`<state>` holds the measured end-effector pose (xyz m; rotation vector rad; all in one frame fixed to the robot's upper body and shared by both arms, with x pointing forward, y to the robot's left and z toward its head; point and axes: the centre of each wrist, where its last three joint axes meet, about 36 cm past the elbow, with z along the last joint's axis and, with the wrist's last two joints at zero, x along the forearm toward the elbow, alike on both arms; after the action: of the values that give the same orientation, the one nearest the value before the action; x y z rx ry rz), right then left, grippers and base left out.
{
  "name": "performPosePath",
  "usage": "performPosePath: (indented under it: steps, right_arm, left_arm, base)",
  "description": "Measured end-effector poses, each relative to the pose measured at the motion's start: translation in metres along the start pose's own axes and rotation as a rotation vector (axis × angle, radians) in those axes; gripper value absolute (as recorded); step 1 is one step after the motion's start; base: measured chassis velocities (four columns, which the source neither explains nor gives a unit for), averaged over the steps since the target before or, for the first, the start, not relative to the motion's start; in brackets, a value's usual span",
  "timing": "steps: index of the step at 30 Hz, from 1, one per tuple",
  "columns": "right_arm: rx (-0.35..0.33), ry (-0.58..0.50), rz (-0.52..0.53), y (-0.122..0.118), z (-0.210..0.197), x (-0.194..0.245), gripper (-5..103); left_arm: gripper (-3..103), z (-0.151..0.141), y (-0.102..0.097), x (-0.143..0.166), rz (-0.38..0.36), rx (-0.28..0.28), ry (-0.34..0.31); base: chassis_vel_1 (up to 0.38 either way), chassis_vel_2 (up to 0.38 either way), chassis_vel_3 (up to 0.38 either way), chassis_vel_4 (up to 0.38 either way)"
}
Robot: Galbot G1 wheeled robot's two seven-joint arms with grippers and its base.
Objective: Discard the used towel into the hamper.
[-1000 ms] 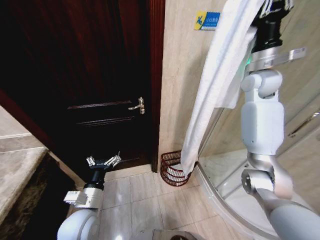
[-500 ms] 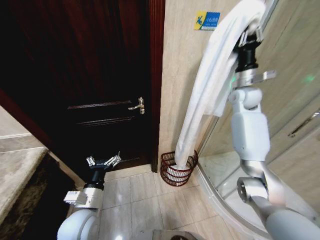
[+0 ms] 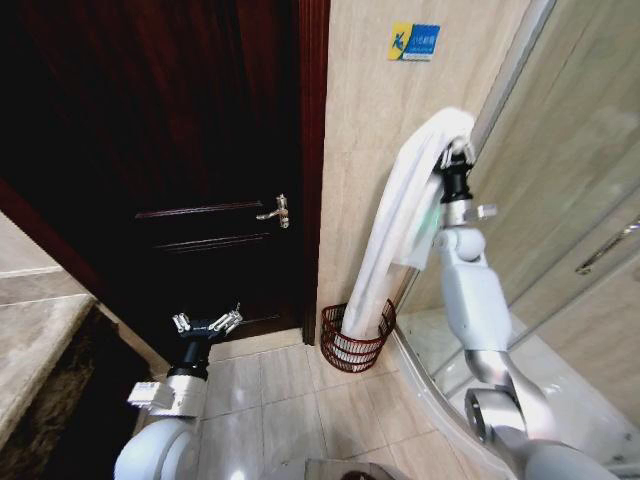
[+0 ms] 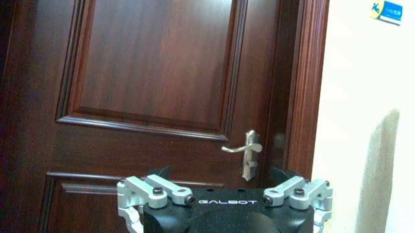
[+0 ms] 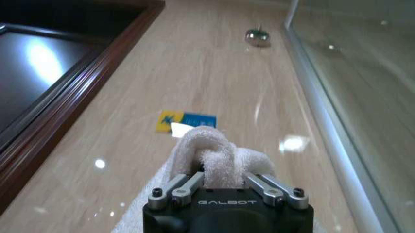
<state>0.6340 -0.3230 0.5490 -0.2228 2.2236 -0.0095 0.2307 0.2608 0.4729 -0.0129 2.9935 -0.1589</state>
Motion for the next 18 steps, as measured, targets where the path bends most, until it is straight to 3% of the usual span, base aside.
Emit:
performPosePath:
  steps: [18]
  right_arm:
    - [-0.019,0.114,0.010,0.015,0.031,0.078,13]
  left_arm:
    - [100,0.000,0.000,0.000,0.000,0.000,0.000]
  base:
    - [0.000,0.000,0.000,0.000]
